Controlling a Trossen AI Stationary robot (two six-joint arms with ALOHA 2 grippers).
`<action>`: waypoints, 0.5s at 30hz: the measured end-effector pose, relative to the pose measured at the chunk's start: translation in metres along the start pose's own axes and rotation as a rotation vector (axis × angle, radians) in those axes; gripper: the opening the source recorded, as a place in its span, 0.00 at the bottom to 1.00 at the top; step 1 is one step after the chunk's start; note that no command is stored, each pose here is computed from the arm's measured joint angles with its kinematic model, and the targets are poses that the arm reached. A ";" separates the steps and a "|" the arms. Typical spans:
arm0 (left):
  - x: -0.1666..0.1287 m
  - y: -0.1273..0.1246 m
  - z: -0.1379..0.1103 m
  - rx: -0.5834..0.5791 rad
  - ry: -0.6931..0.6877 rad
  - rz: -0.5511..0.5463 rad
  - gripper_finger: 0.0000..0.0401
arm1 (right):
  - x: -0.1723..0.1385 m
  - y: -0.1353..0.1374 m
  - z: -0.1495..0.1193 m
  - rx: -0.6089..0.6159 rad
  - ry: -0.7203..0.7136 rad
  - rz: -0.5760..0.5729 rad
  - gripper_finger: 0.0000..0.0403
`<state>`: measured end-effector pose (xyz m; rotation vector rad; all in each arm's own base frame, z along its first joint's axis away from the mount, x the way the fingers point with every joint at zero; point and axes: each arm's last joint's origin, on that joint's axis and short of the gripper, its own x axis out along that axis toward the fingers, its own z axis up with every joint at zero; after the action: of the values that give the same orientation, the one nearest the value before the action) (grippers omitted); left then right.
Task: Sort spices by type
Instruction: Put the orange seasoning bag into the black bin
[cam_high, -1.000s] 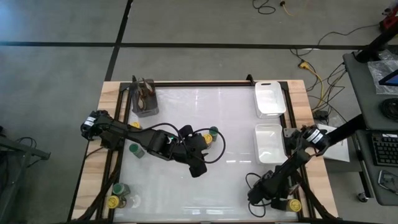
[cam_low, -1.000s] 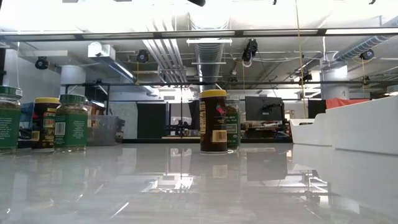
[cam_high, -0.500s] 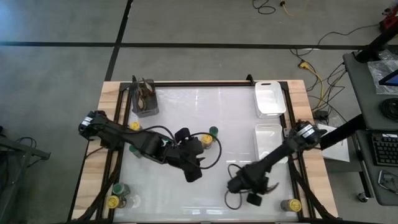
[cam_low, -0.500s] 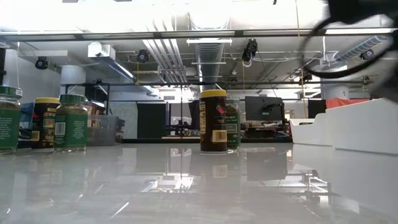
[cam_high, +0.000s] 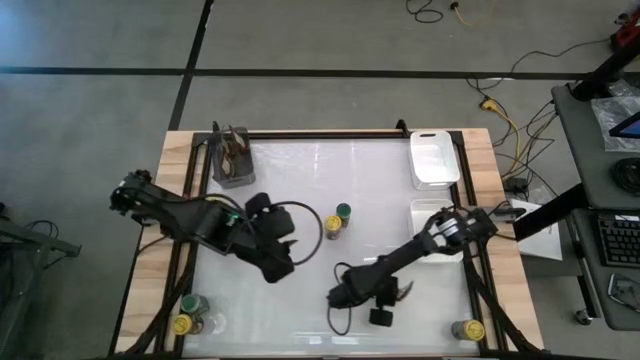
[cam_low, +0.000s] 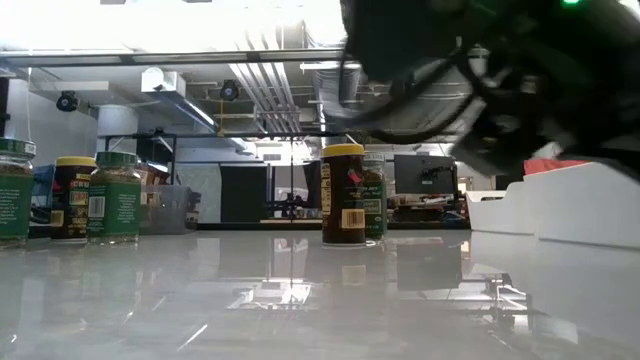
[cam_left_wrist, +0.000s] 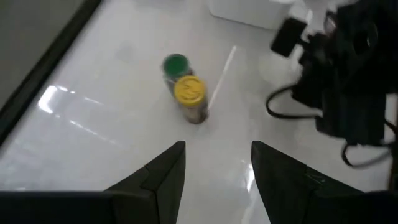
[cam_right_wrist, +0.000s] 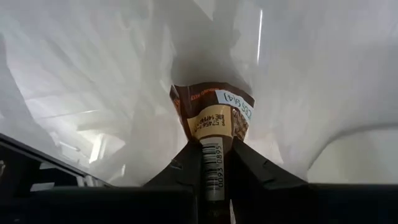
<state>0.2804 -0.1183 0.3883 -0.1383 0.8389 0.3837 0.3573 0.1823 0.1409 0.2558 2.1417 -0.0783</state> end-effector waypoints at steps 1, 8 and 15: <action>-0.003 0.002 -0.001 -0.008 -0.008 0.006 0.42 | -0.003 0.001 0.004 -0.006 -0.006 0.002 0.11; -0.012 0.005 -0.001 -0.023 -0.051 0.025 0.42 | -0.025 -0.001 0.024 -0.059 -0.082 0.001 0.14; -0.008 0.003 -0.002 -0.024 -0.048 0.038 0.42 | -0.033 -0.002 0.026 -0.073 -0.126 0.003 0.22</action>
<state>0.2733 -0.1181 0.3927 -0.1350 0.7906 0.4318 0.3960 0.1715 0.1544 0.2059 2.0145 -0.0141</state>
